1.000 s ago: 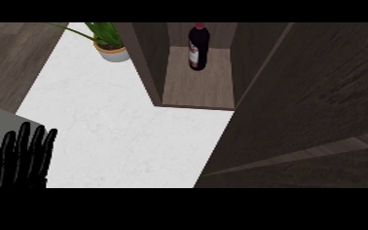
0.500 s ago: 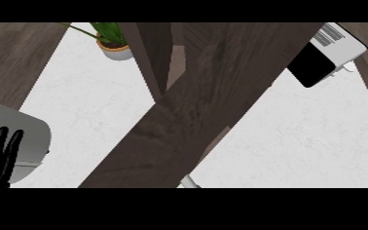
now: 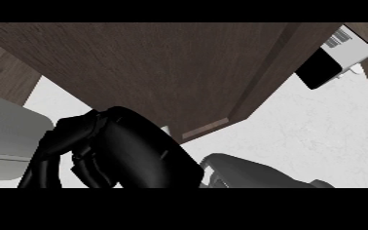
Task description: Pick up the wine, place it into the cabinet and close the cabinet
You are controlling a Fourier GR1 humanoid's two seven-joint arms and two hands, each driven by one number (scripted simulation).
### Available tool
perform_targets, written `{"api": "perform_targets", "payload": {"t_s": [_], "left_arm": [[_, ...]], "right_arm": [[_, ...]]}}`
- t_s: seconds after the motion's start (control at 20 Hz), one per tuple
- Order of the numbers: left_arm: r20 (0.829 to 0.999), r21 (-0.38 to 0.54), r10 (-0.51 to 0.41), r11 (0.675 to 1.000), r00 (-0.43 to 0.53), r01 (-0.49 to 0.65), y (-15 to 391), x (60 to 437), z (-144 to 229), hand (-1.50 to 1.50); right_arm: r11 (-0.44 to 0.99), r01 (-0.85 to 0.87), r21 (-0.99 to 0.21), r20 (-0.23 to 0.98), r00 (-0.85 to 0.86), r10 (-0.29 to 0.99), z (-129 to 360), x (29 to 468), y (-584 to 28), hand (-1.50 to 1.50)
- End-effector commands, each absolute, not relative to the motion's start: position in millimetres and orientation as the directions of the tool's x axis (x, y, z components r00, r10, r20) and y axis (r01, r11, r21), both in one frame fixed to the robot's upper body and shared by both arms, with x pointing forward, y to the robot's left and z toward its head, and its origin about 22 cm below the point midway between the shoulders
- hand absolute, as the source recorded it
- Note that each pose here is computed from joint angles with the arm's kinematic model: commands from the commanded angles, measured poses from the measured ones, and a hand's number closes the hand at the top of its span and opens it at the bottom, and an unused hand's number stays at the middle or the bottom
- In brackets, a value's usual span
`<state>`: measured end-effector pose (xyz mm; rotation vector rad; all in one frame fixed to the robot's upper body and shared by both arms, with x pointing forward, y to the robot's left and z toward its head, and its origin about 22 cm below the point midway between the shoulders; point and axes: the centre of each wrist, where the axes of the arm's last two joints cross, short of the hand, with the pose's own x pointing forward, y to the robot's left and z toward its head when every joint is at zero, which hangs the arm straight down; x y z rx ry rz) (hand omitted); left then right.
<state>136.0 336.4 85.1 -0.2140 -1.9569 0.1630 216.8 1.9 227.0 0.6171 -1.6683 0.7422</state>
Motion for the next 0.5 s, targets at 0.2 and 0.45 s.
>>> {"api": "perform_targets", "payload": {"t_s": [0.2, 0.45], "left_arm": [[0.900, -0.214, 0.235, 0.972, -0.368, 0.098, 358.7, 145.8, 102.3, -1.50], [0.887, -0.193, 0.212, 0.977, -0.409, 0.087, 371.8, 154.4, 115.0, -1.50]], "right_arm": [[0.564, -0.823, -0.070, 0.997, -0.073, 0.017, 266.0, 277.4, 36.4, 1.50], [0.353, -0.936, 0.004, 0.990, 0.053, 0.129, 250.3, 303.6, 42.7, 1.50]]}}
